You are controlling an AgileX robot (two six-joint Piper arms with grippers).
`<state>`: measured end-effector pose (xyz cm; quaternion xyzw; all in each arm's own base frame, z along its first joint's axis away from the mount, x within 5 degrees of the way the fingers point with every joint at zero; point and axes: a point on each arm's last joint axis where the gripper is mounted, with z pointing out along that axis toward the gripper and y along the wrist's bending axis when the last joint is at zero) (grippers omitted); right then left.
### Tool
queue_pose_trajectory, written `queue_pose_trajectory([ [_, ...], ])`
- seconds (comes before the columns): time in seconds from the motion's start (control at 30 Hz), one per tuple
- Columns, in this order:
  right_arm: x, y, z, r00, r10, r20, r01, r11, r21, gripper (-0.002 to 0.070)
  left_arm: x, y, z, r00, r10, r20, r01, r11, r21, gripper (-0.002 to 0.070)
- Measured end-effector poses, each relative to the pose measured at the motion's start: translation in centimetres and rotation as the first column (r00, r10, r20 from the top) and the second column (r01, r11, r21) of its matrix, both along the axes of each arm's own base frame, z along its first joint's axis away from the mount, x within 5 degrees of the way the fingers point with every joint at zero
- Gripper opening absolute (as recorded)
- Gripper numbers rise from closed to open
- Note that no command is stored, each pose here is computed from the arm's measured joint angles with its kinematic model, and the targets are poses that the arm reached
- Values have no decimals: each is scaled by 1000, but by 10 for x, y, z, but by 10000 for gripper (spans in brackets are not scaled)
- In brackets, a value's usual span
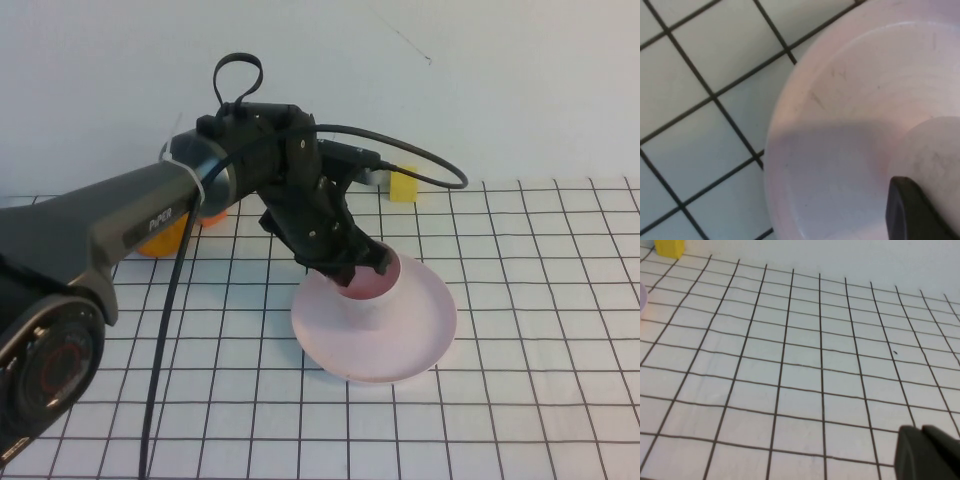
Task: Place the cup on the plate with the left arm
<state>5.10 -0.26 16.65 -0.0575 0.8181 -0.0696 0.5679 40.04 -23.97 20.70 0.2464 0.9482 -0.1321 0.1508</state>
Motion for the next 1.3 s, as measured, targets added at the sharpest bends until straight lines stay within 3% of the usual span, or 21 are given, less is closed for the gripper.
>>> queue_pose_trajectory([
  [0.13,0,0,0,1000,0,0,0,1000,0,-2,2,1,1,1000,-11,23,11,1000,13,26],
  [0.23,0,0,0,1000,0,0,0,1000,0,-2,0,-2,1,999,-32,14,32,999,-16,72],
  [0.4,0,0,0,1000,0,0,0,1000,0,-2,0,-4,2,998,-55,17,56,998,-34,190],
  [0.57,0,0,0,1000,0,0,0,1000,0,-2,5,-2,11,995,-80,61,80,997,10,372],
  [0.7,0,0,0,1000,0,0,0,1000,0,-2,14,-3,45,988,-74,134,72,997,21,424],
  [0.83,0,0,0,1000,0,0,0,1000,0,-2,20,3,96,968,-61,244,46,997,67,359],
  [1.1,0,0,0,1000,0,0,0,1000,0,-2,-10,42,198,893,31,449,-87,991,105,48],
  [1.3,0,0,0,1000,0,0,0,1000,0,-2,-74,81,275,801,133,584,-148,989,-23,5],
])
